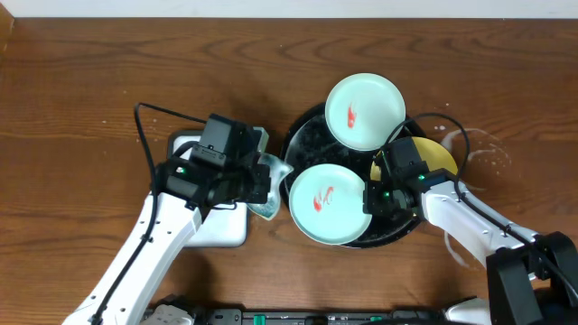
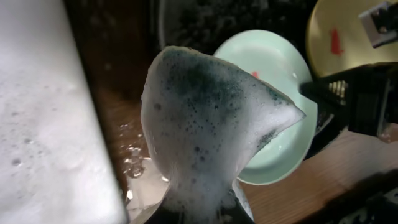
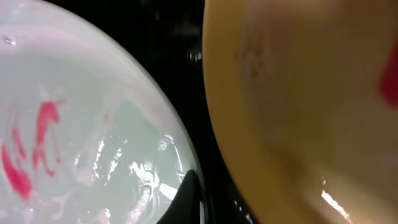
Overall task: Clean dirty plates on tray and stack at the side
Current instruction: 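Carry the sponge to the front pale green plate with the left gripper, then scrub the front pale green plate with the sponge in the left gripper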
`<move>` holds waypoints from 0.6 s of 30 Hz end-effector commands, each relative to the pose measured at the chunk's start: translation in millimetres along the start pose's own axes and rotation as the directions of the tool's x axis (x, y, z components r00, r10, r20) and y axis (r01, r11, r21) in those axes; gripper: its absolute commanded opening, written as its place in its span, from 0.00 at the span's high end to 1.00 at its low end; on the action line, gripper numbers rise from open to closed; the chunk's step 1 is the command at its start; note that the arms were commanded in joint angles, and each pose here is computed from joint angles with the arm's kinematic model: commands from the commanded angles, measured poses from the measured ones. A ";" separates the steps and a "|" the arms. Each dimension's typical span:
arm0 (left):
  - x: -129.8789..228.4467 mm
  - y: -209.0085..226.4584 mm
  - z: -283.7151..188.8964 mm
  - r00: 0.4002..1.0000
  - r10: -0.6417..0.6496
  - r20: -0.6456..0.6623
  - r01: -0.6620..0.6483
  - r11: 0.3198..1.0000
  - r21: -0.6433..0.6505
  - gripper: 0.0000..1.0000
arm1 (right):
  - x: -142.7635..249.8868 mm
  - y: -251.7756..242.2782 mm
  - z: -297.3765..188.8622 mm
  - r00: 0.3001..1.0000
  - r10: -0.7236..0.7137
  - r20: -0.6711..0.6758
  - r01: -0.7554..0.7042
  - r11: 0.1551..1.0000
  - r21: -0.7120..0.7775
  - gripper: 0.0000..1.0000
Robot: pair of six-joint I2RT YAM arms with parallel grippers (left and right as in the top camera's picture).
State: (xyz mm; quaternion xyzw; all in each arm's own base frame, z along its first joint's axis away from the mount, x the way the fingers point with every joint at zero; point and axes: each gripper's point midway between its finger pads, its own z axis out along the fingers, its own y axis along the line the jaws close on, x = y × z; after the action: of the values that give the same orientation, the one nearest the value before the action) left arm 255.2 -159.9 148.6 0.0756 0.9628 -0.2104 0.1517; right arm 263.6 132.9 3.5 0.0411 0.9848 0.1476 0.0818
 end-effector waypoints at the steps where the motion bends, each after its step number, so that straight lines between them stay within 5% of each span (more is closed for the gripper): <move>1: -6.3 -14.4 -2.8 1.000 0.005 0.027 -0.006 0.999 0.032 0.93 | -6.4 -23.7 4.4 0.997 0.059 0.057 -0.066 0.989 0.135 0.99; 8: -12.6 -25.2 12.5 0.999 0.019 0.032 -0.020 0.999 0.043 0.92 | -32.2 -44.1 -3.0 0.982 0.021 0.189 -0.071 0.963 0.260 0.99; 18: -14.2 -53.4 92.1 0.999 0.006 -0.046 -0.003 0.997 0.074 0.93 | -34.2 -38.1 -1.7 0.983 -0.063 0.172 0.019 0.969 0.246 0.99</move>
State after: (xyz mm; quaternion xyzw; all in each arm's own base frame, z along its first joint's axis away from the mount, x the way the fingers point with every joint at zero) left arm 281.2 -232.4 104.1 0.1017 0.9555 -0.2381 0.1414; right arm 295.6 105.5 5.8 0.0540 0.9831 0.0656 0.1624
